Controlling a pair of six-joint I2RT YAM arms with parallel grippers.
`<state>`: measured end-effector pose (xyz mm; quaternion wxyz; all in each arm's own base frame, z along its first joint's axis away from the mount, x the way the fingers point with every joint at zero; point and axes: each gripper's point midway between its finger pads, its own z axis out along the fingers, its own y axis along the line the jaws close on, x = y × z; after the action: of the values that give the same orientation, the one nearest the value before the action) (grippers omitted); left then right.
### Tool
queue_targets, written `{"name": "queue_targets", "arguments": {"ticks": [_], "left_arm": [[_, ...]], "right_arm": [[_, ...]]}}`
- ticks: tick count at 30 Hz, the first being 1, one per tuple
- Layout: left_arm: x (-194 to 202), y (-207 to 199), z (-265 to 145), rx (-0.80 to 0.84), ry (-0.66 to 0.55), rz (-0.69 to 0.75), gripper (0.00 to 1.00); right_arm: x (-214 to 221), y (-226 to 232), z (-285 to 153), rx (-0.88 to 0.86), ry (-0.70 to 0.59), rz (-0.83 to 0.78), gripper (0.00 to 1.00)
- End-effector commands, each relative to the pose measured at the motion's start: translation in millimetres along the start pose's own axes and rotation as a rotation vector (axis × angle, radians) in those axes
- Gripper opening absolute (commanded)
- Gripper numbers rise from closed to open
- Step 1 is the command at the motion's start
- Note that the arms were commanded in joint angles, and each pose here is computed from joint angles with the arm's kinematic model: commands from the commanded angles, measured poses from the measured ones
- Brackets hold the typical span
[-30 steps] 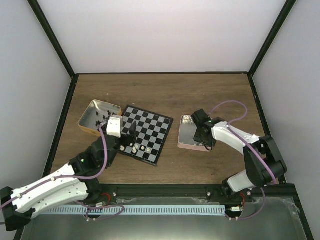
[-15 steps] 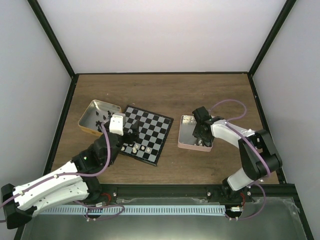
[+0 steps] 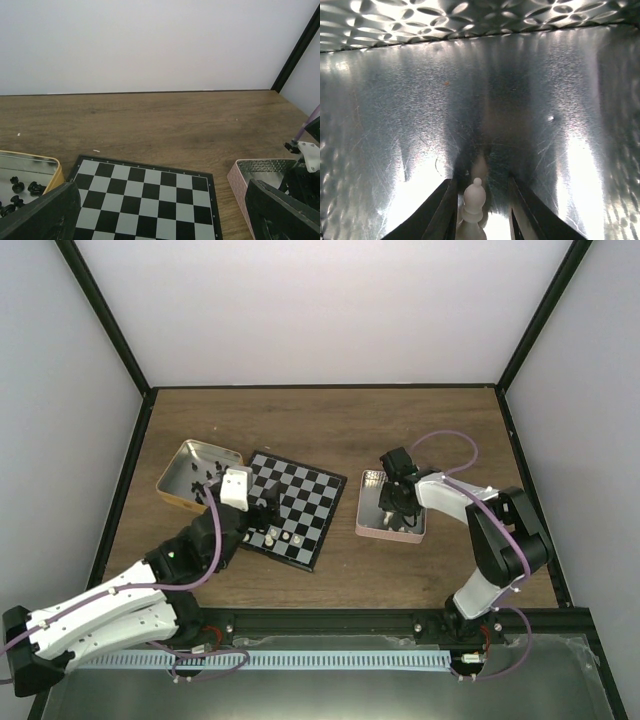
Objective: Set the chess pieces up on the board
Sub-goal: Pick up the chess piece from the storage box.
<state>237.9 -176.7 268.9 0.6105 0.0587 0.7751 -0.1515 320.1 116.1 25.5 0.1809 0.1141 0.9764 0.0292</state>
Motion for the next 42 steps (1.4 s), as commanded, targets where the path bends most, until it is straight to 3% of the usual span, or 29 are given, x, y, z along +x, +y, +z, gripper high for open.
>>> {"name": "queue_targets", "arguments": {"ticks": [1, 7, 15, 20, 26, 32, 37, 42], "left_arm": [[-7.7, -2.5, 0.6, 0.004, -0.007, -0.024, 0.92], [-5.4, -4.7, 3.0, 0.007, 0.003, -0.017, 0.92], [1.1, -17.1, 6.5, 0.063, 0.030, -0.042, 0.92], [10.2, -54.1, 12.6, 0.230, 0.081, -0.097, 0.93], [17.7, -93.5, 22.8, 0.383, 0.118, -0.189, 0.93], [15.0, -118.4, 29.3, 0.485, 0.091, -0.222, 0.92], [12.2, -130.3, 36.0, 0.532, 0.044, -0.256, 0.84], [13.2, -133.6, 46.8, 0.504, 0.056, -0.310, 0.74]], "right_arm": [[3.2, -2.8, -2.2, -0.004, 0.012, -0.029, 0.28], [-1.8, 8.2, -6.7, -0.063, -0.002, 0.000, 0.08], [-29.6, 20.8, -42.9, -0.182, -0.162, 0.125, 0.05], [-46.8, 43.2, -90.3, -0.380, -0.237, 0.251, 0.05], [-39.1, 82.2, -139.6, -0.703, -0.121, 0.432, 0.05], [-15.6, 117.0, -170.1, -0.982, 0.119, 0.584, 0.02], [-7.4, 135.9, -191.2, -1.093, 0.256, 0.677, 0.02], [-10.4, 144.8, -212.6, -1.153, 0.275, 0.687, 0.03]]}}
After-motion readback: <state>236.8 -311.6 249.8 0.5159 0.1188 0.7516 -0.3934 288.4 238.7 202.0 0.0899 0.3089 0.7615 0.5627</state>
